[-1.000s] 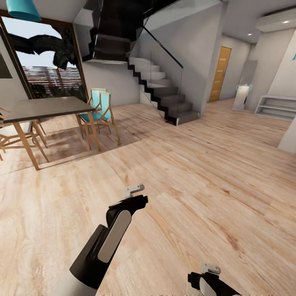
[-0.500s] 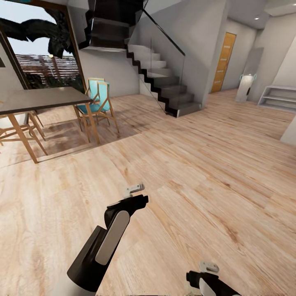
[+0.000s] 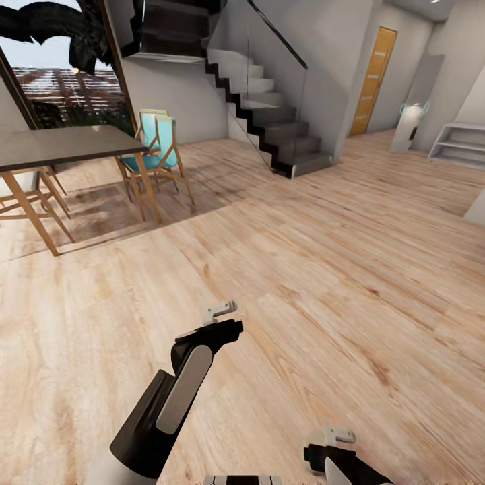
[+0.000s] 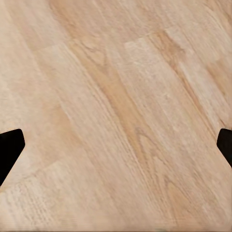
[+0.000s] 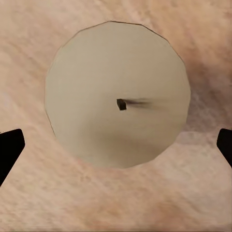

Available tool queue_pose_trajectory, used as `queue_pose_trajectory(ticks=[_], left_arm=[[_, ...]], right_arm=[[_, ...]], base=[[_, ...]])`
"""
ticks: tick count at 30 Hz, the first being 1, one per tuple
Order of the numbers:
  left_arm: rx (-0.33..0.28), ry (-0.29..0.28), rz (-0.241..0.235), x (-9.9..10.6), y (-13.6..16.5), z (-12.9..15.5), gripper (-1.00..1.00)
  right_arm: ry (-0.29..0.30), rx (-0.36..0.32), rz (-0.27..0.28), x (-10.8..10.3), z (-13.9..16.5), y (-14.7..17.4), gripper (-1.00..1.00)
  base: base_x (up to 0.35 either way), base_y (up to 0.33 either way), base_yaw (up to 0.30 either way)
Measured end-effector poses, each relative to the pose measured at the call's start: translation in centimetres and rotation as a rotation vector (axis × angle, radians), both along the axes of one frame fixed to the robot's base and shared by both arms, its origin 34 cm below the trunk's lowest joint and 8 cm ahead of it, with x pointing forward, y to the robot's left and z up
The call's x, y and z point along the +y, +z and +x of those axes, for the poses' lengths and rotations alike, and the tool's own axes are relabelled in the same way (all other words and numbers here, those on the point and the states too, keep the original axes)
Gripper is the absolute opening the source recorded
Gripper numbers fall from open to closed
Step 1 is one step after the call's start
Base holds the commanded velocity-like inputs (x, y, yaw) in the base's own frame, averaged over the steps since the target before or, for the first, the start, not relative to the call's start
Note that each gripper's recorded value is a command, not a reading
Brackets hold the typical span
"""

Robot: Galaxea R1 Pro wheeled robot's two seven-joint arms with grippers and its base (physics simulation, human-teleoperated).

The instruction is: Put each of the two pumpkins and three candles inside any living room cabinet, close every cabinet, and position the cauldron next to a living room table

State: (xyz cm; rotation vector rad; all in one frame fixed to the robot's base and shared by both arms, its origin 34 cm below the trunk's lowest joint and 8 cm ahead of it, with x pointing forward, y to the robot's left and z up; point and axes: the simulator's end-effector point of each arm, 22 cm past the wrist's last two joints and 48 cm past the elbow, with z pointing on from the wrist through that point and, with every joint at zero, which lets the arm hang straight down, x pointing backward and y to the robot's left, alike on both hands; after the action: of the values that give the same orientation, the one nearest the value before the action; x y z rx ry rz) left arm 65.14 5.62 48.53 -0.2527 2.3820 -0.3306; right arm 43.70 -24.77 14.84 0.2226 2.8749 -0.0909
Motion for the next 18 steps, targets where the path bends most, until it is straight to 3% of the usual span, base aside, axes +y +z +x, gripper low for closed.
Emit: queue_pose_trajectory(ticks=[18], left_arm=[[0.066, -0.001, 0.001, 0.0, -3.9, -0.3, 1.00]], right_arm=[[-0.006, 0.030, -0.003, 0.0, -1.7, -2.3, 1.00]], base=[[0.000, 0.000, 0.000]])
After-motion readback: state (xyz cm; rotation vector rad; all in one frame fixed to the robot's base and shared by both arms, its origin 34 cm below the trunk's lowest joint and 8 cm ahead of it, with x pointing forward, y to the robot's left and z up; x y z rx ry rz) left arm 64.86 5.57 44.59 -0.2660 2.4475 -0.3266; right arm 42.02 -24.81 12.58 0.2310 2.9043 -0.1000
